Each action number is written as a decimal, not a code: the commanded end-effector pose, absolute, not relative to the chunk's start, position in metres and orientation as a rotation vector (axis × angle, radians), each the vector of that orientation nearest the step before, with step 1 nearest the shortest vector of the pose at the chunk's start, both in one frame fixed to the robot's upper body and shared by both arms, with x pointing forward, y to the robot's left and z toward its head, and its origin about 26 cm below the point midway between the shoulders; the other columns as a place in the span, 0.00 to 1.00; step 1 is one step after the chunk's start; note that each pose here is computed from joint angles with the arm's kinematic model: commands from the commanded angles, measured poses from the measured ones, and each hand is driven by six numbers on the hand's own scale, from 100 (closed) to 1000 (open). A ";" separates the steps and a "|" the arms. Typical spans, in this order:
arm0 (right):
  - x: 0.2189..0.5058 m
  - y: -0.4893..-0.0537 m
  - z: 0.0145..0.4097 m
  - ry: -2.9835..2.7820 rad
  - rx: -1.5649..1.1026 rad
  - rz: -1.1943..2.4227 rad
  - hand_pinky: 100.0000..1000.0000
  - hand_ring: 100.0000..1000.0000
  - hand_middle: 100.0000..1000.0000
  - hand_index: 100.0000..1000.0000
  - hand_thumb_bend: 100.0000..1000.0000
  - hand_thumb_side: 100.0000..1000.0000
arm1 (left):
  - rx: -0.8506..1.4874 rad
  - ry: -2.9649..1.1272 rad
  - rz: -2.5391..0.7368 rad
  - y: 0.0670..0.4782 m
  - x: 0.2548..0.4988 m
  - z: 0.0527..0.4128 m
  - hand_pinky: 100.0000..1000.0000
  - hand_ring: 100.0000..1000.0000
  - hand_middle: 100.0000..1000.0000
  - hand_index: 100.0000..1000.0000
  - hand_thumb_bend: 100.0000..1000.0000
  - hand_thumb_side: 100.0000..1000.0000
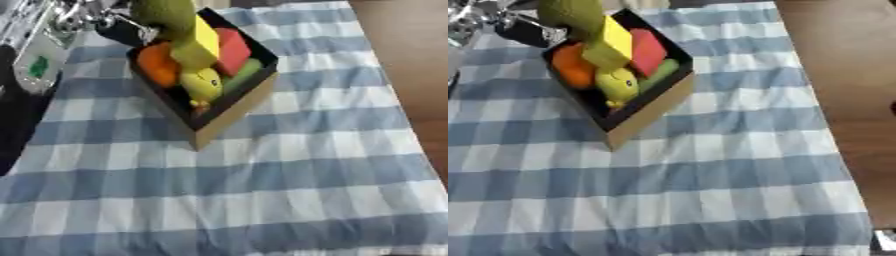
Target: Pick up objects on the table and place them in the box.
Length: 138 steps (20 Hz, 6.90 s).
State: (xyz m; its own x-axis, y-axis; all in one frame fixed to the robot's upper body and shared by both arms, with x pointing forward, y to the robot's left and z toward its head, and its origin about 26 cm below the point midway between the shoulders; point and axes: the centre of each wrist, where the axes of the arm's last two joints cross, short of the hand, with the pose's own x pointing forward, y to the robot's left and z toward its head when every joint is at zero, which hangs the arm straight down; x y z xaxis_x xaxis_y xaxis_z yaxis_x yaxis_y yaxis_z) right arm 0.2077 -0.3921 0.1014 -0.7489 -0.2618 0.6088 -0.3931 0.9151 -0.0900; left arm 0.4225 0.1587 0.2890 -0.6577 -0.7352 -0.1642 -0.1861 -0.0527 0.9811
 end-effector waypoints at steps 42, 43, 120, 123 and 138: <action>0.205 -0.398 0.113 -2.502 0.444 0.422 1.00 1.00 0.22 0.99 0.00 0.45 | 0.987 -1.946 -1.692 0.162 0.384 0.320 0.63 0.54 0.37 0.54 0.00 0.00; 0.205 -0.398 0.113 -2.501 0.444 0.422 1.00 1.00 0.22 0.99 0.00 0.45 | 0.969 -1.942 -1.701 0.161 0.384 0.318 0.63 0.54 0.37 0.54 0.00 0.00; 0.203 -0.399 0.112 -2.503 0.421 0.394 1.00 1.00 0.23 0.99 0.00 0.46 | 0.898 -2.066 -1.398 0.181 0.349 0.301 0.86 0.84 0.68 0.89 0.00 0.76; 0.203 -0.400 0.112 -2.522 0.416 0.377 1.00 1.00 0.25 0.99 0.00 0.47 | 0.840 -2.248 -1.110 0.196 0.335 0.309 0.87 0.85 0.68 0.88 0.00 0.70; 0.198 -0.404 0.110 -2.633 0.402 0.315 1.00 1.00 0.31 0.97 0.00 0.48 | 0.512 -2.599 -0.203 0.260 0.319 0.277 0.89 0.85 0.67 0.86 0.01 0.67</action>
State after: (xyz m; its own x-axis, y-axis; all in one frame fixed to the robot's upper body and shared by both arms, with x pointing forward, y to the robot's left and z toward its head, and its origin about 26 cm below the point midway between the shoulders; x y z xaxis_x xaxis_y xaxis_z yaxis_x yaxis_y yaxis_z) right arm 0.1999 -0.4007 0.1008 -0.7890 -0.2867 0.5434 -0.3487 0.9372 -0.0119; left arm 0.3225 0.2548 0.2685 -0.7878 -0.4093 0.4602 -0.3186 0.9103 0.2643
